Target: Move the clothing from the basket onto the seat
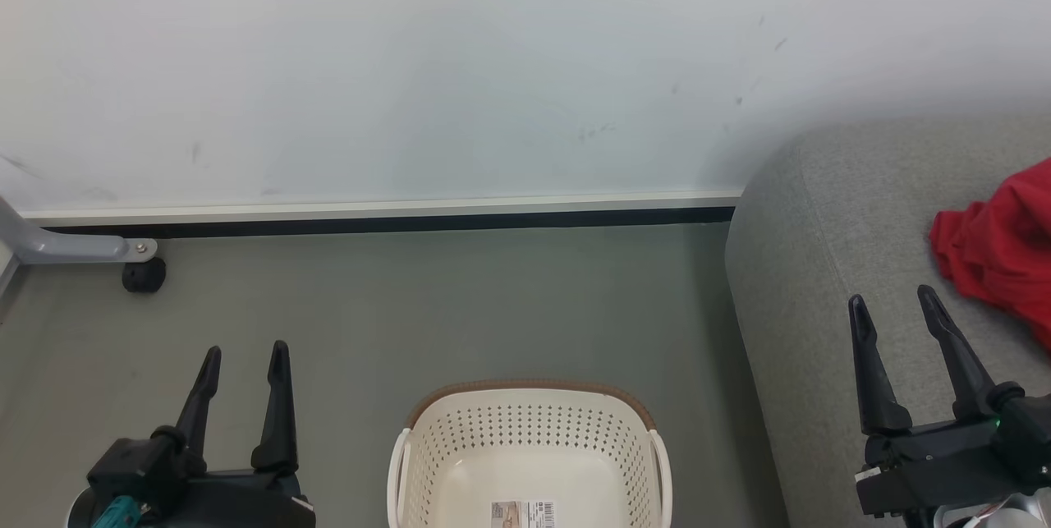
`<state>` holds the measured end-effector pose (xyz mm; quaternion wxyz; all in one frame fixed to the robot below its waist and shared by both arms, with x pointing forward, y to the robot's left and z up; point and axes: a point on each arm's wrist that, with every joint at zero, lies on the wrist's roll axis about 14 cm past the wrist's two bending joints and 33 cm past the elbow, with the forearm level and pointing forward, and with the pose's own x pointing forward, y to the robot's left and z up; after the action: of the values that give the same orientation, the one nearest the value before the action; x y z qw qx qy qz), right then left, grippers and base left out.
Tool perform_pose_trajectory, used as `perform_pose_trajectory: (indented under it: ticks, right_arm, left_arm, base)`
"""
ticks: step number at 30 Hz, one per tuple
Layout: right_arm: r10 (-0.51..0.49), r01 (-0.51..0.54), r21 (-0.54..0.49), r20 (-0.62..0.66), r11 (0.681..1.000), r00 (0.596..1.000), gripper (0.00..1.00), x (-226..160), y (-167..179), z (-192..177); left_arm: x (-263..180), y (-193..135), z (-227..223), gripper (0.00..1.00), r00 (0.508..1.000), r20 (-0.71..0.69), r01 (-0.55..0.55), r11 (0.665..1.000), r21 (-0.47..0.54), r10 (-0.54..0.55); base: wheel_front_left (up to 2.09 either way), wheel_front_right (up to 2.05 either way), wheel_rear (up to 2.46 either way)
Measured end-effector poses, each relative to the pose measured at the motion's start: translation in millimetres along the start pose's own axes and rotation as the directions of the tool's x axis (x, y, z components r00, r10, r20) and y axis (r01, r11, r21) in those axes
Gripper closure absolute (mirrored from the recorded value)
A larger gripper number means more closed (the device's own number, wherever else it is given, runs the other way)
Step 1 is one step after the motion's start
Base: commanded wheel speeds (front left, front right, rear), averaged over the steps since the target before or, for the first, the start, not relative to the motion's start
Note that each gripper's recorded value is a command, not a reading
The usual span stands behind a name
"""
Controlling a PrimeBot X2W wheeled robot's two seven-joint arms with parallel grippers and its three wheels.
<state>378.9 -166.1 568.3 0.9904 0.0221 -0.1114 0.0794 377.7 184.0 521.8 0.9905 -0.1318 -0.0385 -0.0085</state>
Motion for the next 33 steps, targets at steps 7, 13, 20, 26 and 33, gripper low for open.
perform_pose_trajectory:
  ticks: [7,13,20,26,33]
  right_arm:
    - [-0.017,0.017,-0.003,0.007,1.000,1.000,0.00,-0.8,-3.2,1.3]
    - [-0.027,0.027,0.000,0.010,1.000,1.000,1.00,-1.4,-4.0,1.8]
    - [-0.041,0.044,0.040,-0.082,0.998,0.996,1.00,-13.8,2.6,-26.9]
    - [-0.069,0.079,0.096,-0.104,0.992,0.992,1.00,-13.9,-5.1,-30.0]
    - [-0.100,0.127,0.193,-0.145,0.973,0.984,1.00,-14.9,-11.4,-37.3]
  left_arm:
    - [1.3,-1.8,-0.4,0.00,1.000,0.003,-0.001,1.000,-0.004,0.001]
    - [1.8,-3.5,0.0,1.00,1.000,0.006,0.013,1.000,-0.004,-0.013]
    - [-9.8,-1.4,-27.4,1.00,0.997,-0.079,-0.017,0.999,-0.036,0.014]
    - [-9.3,2.7,-28.7,1.00,0.995,-0.095,-0.036,0.996,-0.083,0.028]
    - [-9.4,7.5,-32.5,1.00,0.991,-0.122,-0.072,0.984,-0.165,0.052]
  base:
    - [0.00,0.00,0.00]
    - [0.00,0.00,0.00]
    - [0.00,0.00,0.00]
    - [0.00,0.00,0.00]
    - [0.00,0.00,0.00]
